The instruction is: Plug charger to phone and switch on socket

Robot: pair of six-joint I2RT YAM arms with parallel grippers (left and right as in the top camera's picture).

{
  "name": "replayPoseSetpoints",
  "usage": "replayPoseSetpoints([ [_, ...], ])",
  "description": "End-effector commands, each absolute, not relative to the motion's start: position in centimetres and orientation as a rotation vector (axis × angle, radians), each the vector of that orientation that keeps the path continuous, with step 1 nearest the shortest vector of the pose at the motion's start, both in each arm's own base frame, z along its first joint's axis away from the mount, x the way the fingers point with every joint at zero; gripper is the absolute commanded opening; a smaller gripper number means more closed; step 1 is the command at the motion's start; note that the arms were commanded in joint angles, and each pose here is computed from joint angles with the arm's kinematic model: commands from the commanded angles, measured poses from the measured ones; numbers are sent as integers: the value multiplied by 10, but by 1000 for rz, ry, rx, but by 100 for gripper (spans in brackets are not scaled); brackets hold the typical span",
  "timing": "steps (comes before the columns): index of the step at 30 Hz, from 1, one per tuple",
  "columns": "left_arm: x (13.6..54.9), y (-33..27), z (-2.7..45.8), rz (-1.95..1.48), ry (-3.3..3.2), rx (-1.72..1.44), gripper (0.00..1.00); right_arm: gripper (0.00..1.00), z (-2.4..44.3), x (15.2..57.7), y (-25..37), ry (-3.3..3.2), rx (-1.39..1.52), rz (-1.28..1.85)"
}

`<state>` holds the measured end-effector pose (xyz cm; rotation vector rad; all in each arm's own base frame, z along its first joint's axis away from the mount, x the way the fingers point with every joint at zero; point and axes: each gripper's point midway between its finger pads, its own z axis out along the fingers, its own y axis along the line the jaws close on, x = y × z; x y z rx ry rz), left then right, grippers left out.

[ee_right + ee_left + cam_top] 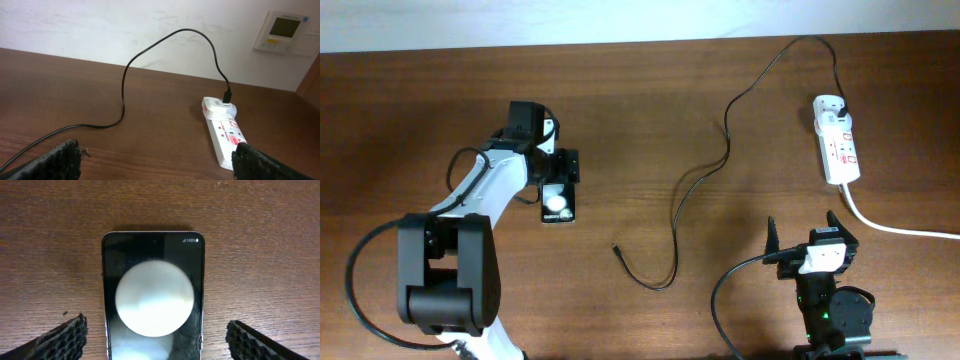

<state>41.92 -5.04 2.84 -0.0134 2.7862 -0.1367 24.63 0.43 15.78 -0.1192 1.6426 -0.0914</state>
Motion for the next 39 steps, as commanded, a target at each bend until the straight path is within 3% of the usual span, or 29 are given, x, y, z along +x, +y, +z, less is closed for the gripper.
replayPoseSetpoints([
  [1, 414, -45, 18, -107, 2813, -63, 99, 99, 155, 246, 8, 1648, -130, -74],
  [19, 410, -52, -10, -105, 2853, -42, 100, 99, 155, 246, 8, 1648, -130, -74],
  [23, 408, -51, -15, -103, 2868, -43, 85, 99, 155, 246, 8, 1648, -130, -74],
  [39, 363, -71, -28, -87, 3029, -23, 84, 99, 155, 246, 8, 1648, -130, -74],
])
